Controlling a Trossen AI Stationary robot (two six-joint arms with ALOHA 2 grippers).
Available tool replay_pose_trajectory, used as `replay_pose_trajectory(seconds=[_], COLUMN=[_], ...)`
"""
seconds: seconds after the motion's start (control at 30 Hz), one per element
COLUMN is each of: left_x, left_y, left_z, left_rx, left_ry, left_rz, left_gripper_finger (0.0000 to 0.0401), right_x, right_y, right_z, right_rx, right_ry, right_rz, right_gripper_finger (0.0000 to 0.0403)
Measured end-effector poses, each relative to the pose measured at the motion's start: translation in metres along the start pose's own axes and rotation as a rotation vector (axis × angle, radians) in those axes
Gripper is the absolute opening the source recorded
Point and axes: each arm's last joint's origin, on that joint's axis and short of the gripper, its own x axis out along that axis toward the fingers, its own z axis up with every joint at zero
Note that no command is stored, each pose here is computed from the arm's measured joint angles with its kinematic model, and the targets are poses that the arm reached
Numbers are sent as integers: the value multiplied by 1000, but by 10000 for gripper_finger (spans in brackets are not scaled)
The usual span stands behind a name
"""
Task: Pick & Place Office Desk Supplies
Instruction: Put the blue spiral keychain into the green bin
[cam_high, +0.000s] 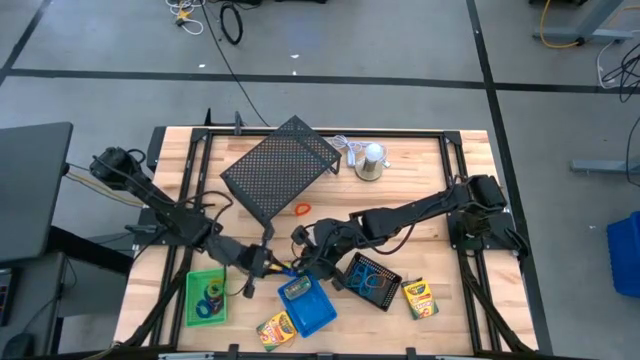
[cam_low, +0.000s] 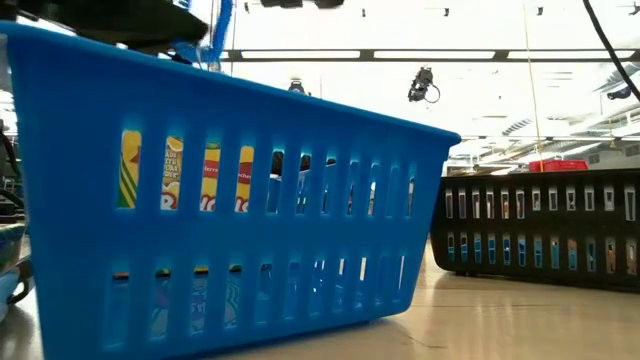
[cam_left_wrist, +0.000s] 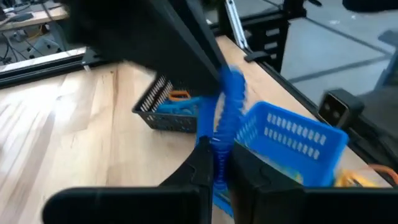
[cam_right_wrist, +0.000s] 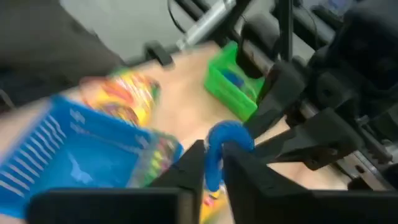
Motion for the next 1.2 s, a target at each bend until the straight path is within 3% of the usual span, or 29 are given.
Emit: replay_pose_trajectory(seconds=[0.2,0.3,0.47,0.7,0.9,1.2], left_x=[-19,-33,-61,-93,-114,-119], left_y=[-20,-30,-44,-62,-77,-96], left_z=[-4,-3,-10,-6,-6,-35], left_rx=[-6,-32,-117,-241,-404,-564], left_ry=[75,90,168,388,537,876], left_rz=[21,18,15,-10,-95,-38], left_gripper_finger=[25,25,25,25,25,24], right_x=[-20,-26,-28,-29,-29,-29], right_y=[-5,-6,-4,1,2,4], right_z=[14,17,17,14,12,8], right_rx=[90,104,130,166,181,223], right_ry=[-194,-221,-198,-152,-135,-87], right_rz=[183,202,221,264,276,287], right_gripper_finger=[155,174,179,180,180,180])
